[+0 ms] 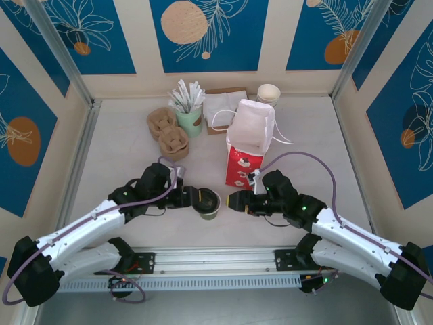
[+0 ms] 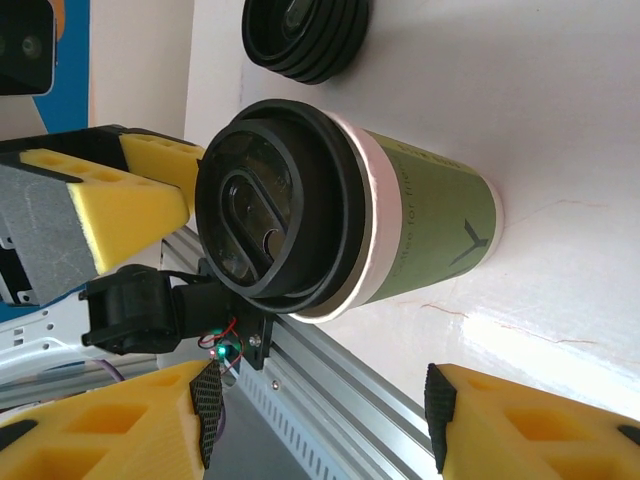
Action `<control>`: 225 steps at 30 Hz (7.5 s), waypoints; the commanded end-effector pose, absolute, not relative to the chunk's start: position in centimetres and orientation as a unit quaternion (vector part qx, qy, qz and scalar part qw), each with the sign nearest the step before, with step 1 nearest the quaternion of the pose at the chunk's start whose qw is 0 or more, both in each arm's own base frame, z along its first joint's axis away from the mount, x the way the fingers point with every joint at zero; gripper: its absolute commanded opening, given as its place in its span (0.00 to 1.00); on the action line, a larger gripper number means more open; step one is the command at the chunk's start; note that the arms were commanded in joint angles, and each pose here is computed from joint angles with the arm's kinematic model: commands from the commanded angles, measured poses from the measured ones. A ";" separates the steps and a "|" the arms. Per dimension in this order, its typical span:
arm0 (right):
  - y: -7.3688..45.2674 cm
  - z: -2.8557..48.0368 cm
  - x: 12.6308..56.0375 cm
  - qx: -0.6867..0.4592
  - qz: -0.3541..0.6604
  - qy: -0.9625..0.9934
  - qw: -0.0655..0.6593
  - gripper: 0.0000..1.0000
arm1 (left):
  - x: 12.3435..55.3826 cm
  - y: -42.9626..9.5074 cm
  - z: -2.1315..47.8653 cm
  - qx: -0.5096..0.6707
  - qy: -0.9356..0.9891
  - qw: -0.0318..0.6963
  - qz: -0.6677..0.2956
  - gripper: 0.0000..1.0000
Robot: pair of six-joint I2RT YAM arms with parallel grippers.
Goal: Pack the takeout coffee
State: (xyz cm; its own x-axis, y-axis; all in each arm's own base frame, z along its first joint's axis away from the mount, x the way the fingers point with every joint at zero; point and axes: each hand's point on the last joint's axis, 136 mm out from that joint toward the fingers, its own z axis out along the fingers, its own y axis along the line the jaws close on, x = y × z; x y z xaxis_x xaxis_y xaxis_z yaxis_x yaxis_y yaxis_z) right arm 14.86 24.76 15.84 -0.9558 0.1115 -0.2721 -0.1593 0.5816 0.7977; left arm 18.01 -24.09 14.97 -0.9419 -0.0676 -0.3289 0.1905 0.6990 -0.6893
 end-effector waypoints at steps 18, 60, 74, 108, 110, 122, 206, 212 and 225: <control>25.2 17.2 15.1 -0.023 0.463 0.872 0.158 0.58 | 18.1 -24.3 15.6 0.044 0.904 0.183 -0.383 0.43; 25.9 16.6 15.6 -0.018 0.445 0.883 0.151 0.65 | 18.1 -27.5 16.6 0.078 0.899 0.179 -0.393 0.43; 25.9 16.2 15.9 -0.013 0.435 0.887 0.151 0.68 | 18.1 -28.3 16.3 0.086 0.902 0.171 -0.386 0.43; 25.9 13.4 17.3 0.011 0.379 0.914 0.145 0.60 | 19.1 -27.3 14.7 0.098 0.925 0.178 -0.321 0.53; 25.7 13.2 17.3 0.011 0.374 0.916 0.145 0.59 | 19.0 -27.4 14.4 0.099 0.925 0.176 -0.321 0.53; 24.7 11.5 17.3 0.036 0.332 0.934 0.129 0.57 | 18.9 -27.2 13.2 0.095 0.930 0.167 -0.313 0.50; 23.0 8.6 14.9 0.053 0.295 0.950 0.088 0.52 | 16.0 -24.2 8.0 0.051 0.944 0.151 -0.289 0.35; 23.6 9.5 15.1 0.054 0.308 0.946 0.089 0.52 | 16.9 -25.1 9.9 0.058 0.938 0.167 -0.299 0.36; 24.7 11.9 15.8 0.051 0.332 0.937 0.094 0.59 | 18.1 -25.2 12.5 0.062 0.936 0.194 -0.285 0.39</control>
